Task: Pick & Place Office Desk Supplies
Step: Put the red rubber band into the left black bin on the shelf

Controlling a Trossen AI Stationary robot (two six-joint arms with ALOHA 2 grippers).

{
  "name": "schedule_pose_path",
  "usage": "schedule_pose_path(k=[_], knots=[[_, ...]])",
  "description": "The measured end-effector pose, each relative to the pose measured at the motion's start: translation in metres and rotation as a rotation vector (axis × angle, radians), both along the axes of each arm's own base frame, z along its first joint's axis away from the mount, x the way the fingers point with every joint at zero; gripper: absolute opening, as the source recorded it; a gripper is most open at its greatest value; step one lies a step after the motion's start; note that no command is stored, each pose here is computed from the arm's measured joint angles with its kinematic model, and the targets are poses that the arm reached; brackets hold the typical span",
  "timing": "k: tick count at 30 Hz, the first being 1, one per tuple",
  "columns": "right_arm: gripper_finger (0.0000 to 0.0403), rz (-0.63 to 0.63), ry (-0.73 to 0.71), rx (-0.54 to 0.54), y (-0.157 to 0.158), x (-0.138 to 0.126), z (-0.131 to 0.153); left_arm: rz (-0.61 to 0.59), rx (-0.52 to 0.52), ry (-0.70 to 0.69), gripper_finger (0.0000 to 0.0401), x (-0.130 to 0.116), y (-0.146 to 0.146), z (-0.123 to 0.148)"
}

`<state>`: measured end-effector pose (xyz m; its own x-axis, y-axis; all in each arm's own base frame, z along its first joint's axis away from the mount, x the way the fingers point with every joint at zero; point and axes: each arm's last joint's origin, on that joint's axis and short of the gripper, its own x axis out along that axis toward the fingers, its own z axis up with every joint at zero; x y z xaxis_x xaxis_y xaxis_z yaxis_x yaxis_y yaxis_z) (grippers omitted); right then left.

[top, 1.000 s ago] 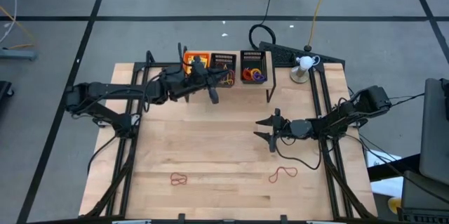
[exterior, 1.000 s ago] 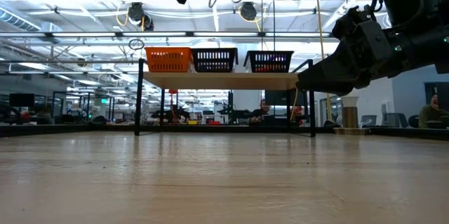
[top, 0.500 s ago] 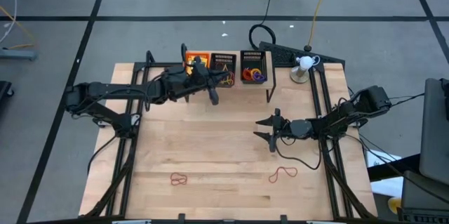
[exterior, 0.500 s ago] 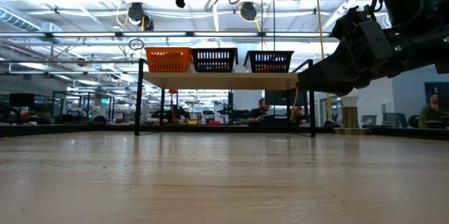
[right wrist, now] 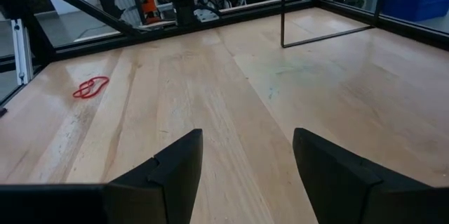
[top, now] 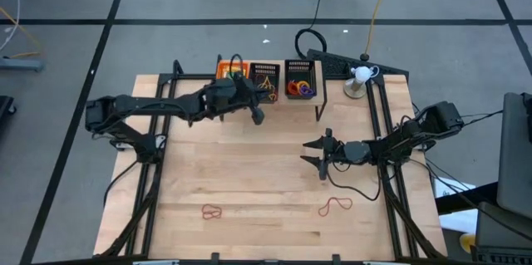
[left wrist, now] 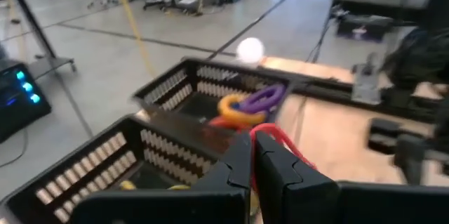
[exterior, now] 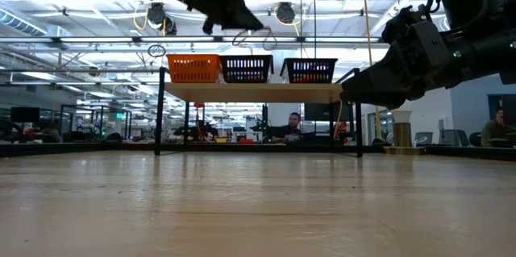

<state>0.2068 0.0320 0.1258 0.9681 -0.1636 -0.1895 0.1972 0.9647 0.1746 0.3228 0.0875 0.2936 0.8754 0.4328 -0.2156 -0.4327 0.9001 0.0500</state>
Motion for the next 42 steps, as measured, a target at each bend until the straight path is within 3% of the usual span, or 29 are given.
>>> schedule_pose_path(k=[10, 18, 27, 33, 39, 42], knots=[[0.0212, -0.003, -0.002, 0.020, 0.000, 0.000, 0.000, 0.111, -0.009, -0.002, 0.0000, -0.007, 0.036, -0.005], [0.0212, -0.004, -0.002, 0.020, 0.000, 0.000, 0.000, 0.085, -0.072, -0.028, 0.0001, -0.012, 0.048, -0.005], [0.0212, -0.005, -0.002, 0.019, 0.000, 0.000, 0.000, 0.127, 0.012, 0.011, 0.0012, -0.013, 0.050, -0.005], [0.0212, -0.004, -0.002, 0.015, 0.000, 0.000, 0.000, 0.129, -0.030, -0.003, 0.0044, -0.013, 0.050, -0.006], [0.0212, -0.005, -0.001, 0.015, 0.000, 0.000, 0.000, 0.144, -0.088, -0.042, 0.0105, -0.013, 0.050, -0.005], [0.0212, -0.002, 0.001, 0.003, 0.000, 0.000, 0.000, 0.073, -0.081, -0.105, 0.0133, -0.011, 0.048, 0.001]])
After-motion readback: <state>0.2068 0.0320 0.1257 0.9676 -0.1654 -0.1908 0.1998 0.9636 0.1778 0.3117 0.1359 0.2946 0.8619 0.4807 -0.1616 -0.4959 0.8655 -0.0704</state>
